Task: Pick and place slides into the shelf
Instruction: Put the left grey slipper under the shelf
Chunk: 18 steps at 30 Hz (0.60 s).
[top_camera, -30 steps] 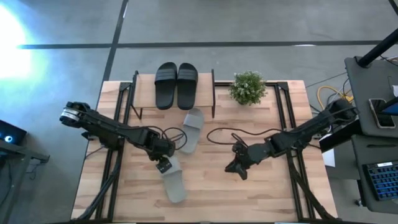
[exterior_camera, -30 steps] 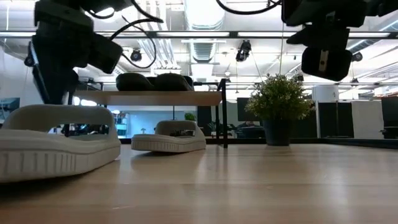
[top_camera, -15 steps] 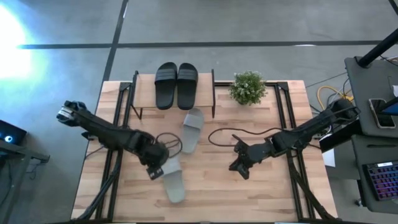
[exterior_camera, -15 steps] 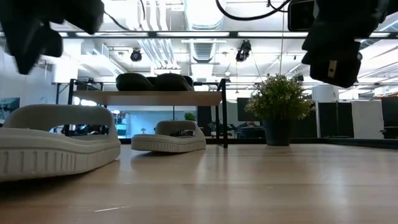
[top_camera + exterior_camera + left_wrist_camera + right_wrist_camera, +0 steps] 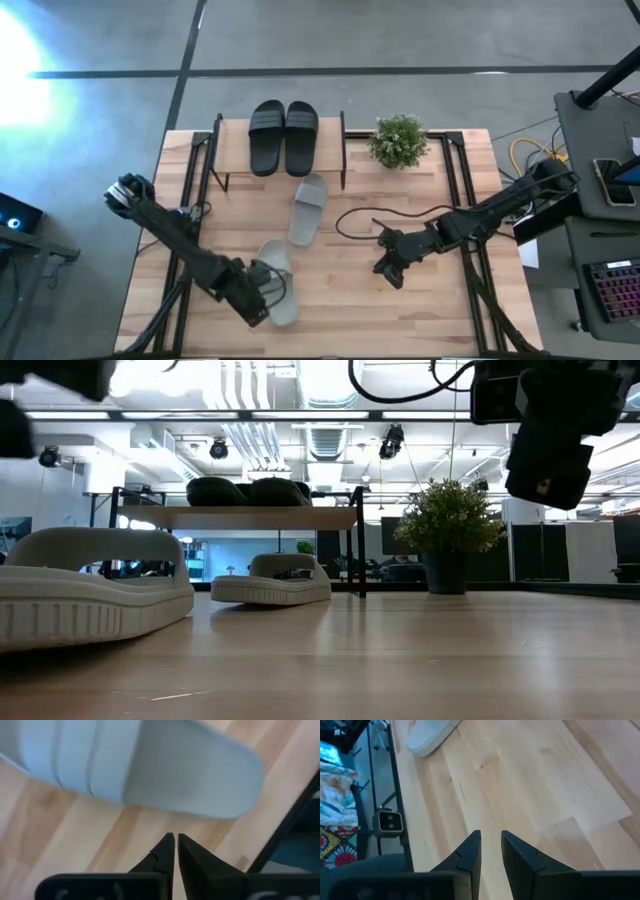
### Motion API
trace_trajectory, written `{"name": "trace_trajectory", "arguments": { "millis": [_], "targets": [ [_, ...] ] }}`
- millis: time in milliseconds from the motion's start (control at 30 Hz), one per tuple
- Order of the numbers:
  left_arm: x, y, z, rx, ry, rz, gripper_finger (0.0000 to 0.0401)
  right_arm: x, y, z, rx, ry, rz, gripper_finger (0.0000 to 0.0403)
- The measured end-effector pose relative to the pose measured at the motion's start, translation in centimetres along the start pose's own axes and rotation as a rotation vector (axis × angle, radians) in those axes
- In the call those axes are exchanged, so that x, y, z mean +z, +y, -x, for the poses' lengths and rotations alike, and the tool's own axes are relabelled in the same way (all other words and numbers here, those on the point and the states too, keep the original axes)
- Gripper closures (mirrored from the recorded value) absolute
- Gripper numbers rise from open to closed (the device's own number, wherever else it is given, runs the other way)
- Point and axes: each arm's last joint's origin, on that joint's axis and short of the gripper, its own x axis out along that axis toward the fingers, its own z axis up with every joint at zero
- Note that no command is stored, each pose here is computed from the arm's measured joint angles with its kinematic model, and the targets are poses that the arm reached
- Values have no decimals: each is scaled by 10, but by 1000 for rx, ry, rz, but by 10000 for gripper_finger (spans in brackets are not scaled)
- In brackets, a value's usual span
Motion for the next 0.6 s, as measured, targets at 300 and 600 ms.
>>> {"name": "trace_trajectory", "arguments": {
  "millis": [300,600],
  "targets": [
    [4,1,-44,145,5,84,400,3,-3,0,-6,-2,12,335],
    [26,11,-51,203,-78,140,401,6,-6,0,-15,-8,11,335]
  ]
}}
